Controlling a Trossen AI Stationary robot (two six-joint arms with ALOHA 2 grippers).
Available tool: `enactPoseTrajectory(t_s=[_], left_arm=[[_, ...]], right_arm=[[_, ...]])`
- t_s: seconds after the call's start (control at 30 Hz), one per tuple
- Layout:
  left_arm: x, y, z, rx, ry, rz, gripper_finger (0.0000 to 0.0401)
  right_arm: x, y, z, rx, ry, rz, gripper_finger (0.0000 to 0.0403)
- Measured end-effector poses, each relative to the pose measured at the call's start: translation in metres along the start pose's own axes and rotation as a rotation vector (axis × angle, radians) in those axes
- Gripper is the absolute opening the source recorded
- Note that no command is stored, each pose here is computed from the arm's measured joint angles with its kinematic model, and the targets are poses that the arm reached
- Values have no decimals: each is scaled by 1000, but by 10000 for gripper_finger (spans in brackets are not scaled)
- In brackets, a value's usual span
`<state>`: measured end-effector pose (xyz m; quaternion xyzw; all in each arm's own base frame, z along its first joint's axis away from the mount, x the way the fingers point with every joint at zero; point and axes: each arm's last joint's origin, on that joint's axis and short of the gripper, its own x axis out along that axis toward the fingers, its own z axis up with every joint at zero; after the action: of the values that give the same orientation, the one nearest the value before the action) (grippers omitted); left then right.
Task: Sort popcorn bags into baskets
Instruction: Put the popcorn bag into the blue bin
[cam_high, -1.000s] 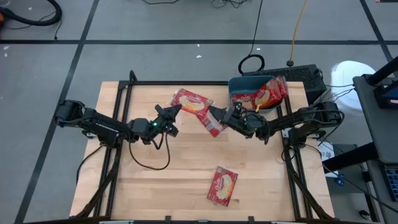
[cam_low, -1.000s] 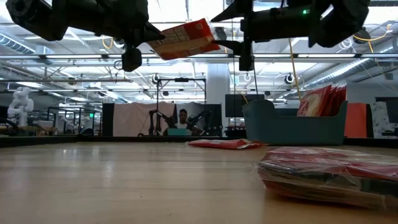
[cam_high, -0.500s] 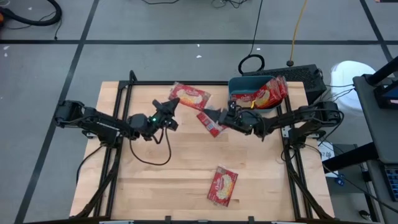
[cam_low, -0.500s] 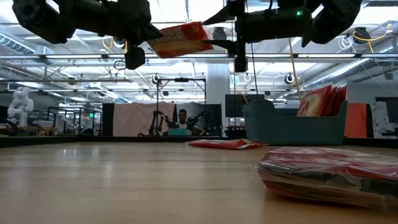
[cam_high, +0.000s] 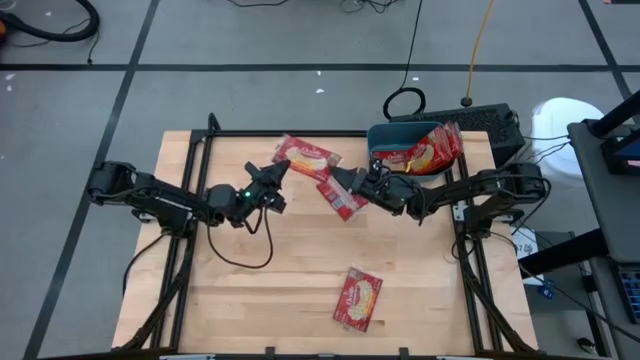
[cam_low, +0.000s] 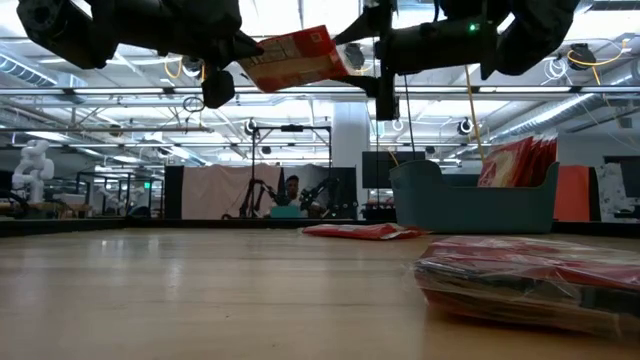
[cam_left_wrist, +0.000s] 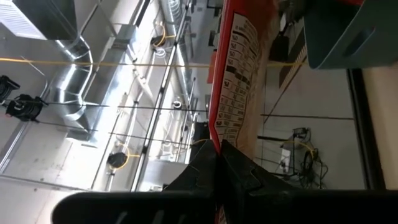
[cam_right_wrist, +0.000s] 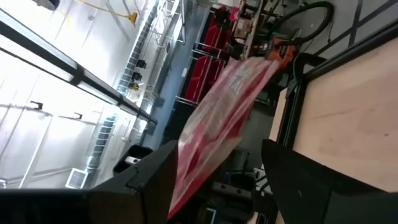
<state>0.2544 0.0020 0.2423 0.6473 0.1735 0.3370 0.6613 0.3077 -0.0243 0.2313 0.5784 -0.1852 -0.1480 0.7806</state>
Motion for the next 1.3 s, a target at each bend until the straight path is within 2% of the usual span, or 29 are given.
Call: enactPoseTrajectory(t_s=[0.17,0.37,0.7,0.87,0.97,1.07,1.2,1.3], left_arm=[[0,0,0,-22,-6,-2,5],[0,-2,1,-6,-18,-16,5],[-3,-4,4,4,-14,-39,5],[-7,-7,8,-50,-29,-67,12],[-8,-11,8,-83,-31,-100,40],[-8,-14,9,-128,-37,-127,86],[-10,-13,10,-263,-20,-123,155],[-13,-12,11,-354,59,-107,205]], right_arm=[[7,-7,-5,6,13,7,226],[24,-8,-10,46,-16,111,217],[28,-13,-11,31,-19,103,132],[28,-9,-9,-7,-35,132,92],[29,-11,-6,-58,-30,133,74],[31,-12,-2,-116,-21,140,59],[33,-13,3,-203,-26,145,44],[35,-15,9,-263,-24,151,37]])
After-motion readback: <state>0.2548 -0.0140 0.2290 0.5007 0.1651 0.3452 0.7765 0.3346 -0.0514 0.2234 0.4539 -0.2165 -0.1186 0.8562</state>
